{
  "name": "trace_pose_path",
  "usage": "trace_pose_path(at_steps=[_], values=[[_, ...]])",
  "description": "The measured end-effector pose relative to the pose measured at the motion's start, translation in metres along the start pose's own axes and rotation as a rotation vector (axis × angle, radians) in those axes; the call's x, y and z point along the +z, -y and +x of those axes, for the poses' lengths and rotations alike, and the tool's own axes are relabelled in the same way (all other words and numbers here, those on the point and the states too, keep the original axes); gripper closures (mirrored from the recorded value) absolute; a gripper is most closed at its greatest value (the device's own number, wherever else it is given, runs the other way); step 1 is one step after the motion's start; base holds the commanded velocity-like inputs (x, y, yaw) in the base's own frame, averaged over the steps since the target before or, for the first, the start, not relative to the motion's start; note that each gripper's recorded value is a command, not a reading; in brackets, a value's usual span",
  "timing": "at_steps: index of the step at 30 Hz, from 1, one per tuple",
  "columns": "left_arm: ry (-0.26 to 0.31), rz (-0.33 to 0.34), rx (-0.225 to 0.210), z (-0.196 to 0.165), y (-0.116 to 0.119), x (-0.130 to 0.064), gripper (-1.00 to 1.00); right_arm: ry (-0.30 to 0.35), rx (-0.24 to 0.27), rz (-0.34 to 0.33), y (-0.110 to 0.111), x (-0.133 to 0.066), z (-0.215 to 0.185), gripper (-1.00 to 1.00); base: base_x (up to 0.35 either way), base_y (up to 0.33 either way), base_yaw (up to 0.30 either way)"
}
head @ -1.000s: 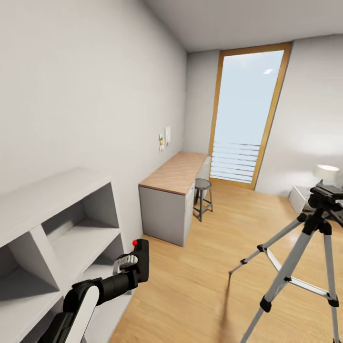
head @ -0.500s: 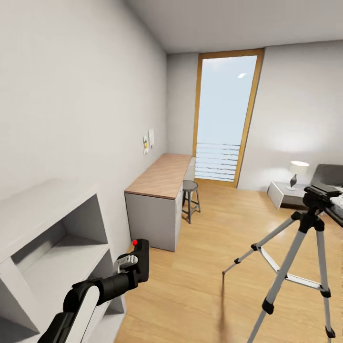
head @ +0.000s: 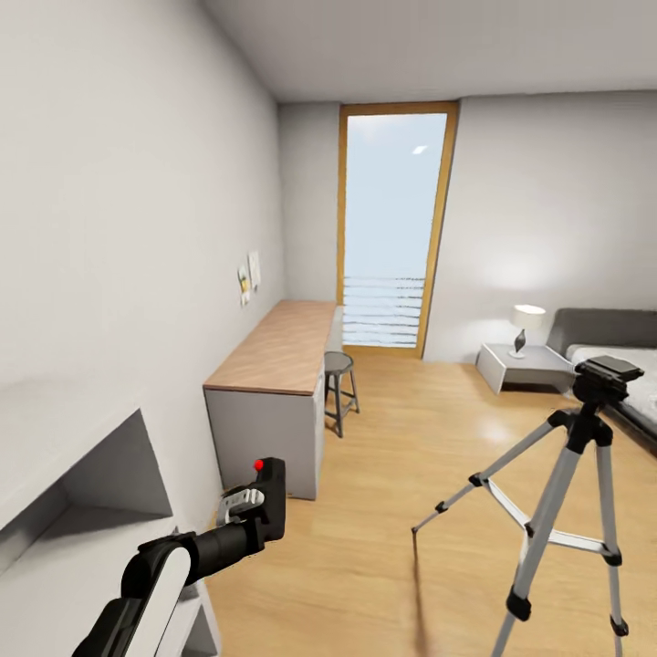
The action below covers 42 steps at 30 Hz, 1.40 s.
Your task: Attach the digital camera to the camera tripod in the bedroom.
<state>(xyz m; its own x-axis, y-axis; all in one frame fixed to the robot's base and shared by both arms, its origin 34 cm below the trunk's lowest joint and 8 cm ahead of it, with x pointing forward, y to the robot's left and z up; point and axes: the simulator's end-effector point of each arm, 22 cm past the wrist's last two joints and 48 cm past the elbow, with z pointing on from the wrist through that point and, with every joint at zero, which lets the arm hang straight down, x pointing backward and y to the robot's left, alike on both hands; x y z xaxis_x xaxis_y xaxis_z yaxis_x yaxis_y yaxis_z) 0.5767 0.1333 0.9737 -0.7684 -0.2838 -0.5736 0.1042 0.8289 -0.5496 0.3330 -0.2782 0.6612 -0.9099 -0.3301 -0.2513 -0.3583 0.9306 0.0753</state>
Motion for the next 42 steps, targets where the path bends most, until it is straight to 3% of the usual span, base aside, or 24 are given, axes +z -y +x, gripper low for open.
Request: trace_pose_path(at_steps=[14,28,42], values=[[0.010,0.001,0.005,-0.0032,0.0018,-0.0022,1.00,0.007,-0.001,0.001,-0.0008,-0.0008,-0.0010,-1.00,0.222,0.107,-0.269],[0.014,-0.003,0.007,-0.0045,0.0013,-0.0028,1.00,0.013,-0.003,0.001,-0.0034,0.0002,-0.0005,-1.00,0.017,0.004,-0.074],[0.018,-0.002,0.001,-0.0064,-0.0016,-0.0044,1.00,0.014,0.000,0.001,-0.0037,0.0002,-0.0007,-1.00,0.000,0.000,-0.264]])
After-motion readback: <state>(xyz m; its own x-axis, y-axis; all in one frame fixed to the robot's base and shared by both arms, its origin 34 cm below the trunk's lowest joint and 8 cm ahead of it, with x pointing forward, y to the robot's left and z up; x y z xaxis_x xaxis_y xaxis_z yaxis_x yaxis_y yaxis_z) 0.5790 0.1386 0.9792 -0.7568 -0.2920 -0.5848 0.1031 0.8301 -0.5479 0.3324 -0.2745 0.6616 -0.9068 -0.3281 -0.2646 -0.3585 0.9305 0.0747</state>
